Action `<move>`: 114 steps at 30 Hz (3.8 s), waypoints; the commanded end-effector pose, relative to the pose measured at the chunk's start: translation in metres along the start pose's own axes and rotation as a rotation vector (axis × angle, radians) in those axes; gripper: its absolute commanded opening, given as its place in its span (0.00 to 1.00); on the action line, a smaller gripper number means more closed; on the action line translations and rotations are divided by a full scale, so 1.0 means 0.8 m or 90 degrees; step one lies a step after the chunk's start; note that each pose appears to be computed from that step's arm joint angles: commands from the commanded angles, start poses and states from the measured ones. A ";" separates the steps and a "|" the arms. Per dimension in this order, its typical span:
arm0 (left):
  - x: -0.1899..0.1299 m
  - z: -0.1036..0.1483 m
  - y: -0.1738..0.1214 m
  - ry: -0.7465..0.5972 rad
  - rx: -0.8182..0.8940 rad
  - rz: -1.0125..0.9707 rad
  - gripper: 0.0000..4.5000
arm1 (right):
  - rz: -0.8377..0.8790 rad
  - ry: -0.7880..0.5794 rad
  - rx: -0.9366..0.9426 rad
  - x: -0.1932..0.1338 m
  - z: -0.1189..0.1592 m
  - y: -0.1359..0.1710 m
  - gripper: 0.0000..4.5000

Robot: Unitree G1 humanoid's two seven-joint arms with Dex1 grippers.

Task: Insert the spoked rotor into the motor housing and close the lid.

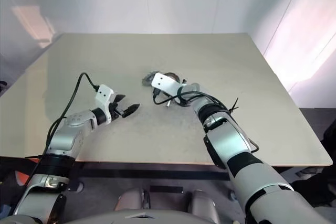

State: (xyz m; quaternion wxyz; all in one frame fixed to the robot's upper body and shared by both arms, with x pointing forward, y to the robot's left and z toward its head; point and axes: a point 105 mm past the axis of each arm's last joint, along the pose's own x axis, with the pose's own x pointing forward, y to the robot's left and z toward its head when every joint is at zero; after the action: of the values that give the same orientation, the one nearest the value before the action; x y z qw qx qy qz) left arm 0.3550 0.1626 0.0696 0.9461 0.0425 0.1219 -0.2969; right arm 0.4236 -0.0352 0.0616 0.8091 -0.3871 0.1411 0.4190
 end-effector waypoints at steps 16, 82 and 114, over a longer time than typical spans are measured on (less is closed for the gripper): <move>-0.004 0.014 0.008 -0.023 0.015 0.014 1.00 | -0.016 -0.074 0.055 -0.010 0.042 -0.028 0.01; -0.012 0.012 0.016 -0.006 0.019 0.018 1.00 | 0.123 -0.136 0.107 -0.134 0.038 0.049 0.01; -0.007 0.024 0.035 -0.011 0.038 0.030 1.00 | 0.219 -0.198 0.240 -0.155 0.077 0.066 0.14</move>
State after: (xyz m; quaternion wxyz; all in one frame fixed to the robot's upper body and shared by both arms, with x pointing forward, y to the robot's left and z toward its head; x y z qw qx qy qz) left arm 0.3641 0.1822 0.0715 0.9483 0.0559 0.1335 -0.2823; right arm 0.3004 -0.0453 0.1233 0.7925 -0.1281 0.1900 0.5652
